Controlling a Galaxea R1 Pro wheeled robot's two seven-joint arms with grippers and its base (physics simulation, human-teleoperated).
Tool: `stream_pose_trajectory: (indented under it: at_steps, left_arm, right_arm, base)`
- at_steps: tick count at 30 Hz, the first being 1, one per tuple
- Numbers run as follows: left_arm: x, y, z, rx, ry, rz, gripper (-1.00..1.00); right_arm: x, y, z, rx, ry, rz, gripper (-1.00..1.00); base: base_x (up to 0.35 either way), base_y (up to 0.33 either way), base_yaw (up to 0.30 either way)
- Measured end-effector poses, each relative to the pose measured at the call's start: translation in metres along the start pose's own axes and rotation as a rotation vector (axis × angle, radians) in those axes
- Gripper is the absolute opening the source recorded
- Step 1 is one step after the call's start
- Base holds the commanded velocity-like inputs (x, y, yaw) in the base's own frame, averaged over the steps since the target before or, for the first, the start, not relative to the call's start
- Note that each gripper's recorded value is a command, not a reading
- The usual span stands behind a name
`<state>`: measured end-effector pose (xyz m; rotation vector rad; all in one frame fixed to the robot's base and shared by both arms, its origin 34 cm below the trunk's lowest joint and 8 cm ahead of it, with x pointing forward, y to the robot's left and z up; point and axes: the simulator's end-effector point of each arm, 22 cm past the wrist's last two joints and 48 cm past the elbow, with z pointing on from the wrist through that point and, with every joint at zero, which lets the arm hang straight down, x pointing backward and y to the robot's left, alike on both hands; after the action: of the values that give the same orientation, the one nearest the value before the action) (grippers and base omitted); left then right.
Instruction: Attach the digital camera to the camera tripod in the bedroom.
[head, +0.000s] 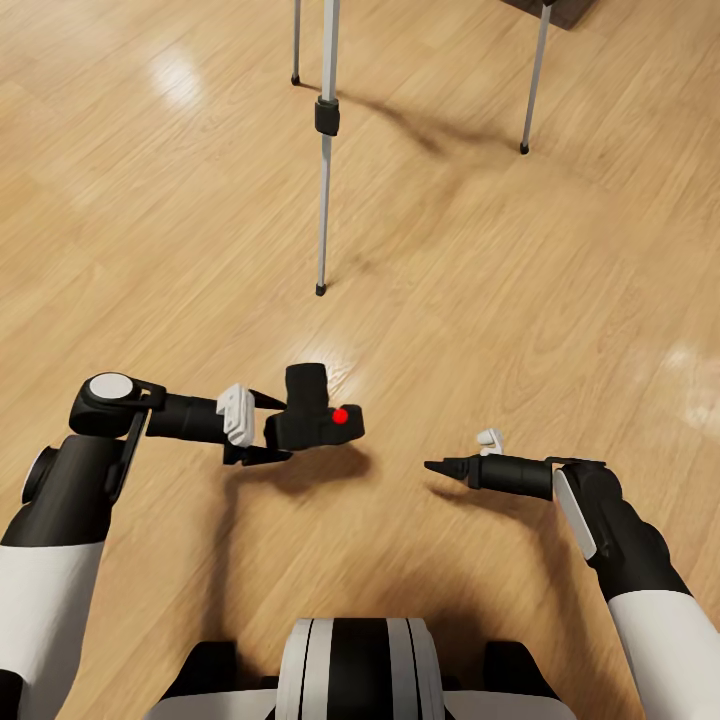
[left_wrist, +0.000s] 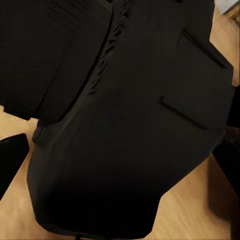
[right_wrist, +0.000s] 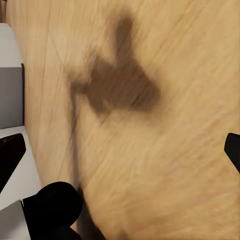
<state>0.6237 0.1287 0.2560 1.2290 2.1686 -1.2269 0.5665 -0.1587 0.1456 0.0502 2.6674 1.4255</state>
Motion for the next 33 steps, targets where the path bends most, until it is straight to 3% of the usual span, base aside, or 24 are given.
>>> stream_pose_trajectory:
  at_steps: [9, 10, 16, 20, 25, 31, 33]
  left_arm:
    - [0.004, -0.001, 0.003, 0.021, -0.014, -0.039, -1.00]
    - [0.005, -0.003, 0.008, 0.046, -0.044, -0.080, -1.00]
    - [-0.005, -0.005, 0.015, 0.086, -0.141, -0.141, -1.00]
    - [-0.014, -0.007, 0.022, 0.122, -0.218, -0.216, -1.00]
    - [-0.023, -0.011, 0.028, 0.152, -0.253, -0.296, -1.00]
    - [-0.053, -0.012, 0.014, 0.143, -0.313, -0.324, -1.00]
    - [-0.073, -0.008, 0.000, 0.132, -0.372, -0.361, -1.00]
  right_arm:
    - [0.000, 0.000, 0.000, 0.002, 0.001, 0.000, 1.00]
    - [0.000, 0.000, 0.000, 0.002, 0.001, 0.000, 1.00]
    - [0.000, -0.001, 0.000, 0.003, 0.001, 0.000, 1.00]
    - [0.000, -0.001, 0.000, 0.003, 0.001, 0.000, 1.00]
    - [0.000, 0.000, 0.000, 0.003, 0.001, -0.002, 1.00]
    - [0.000, 0.001, 0.001, 0.002, 0.001, -0.004, 1.00]
    - [0.000, 0.001, 0.001, 0.002, 0.001, -0.005, 1.00]
  base:
    - [0.000, 0.000, 0.000]
    - [0.000, 0.000, 0.000]
    - [0.000, 0.000, 0.000]
    - [0.000, 0.000, 0.000]
    - [0.000, 0.000, 0.000]
    - [0.000, 0.000, 0.000]
    - [0.000, 0.000, 0.000]
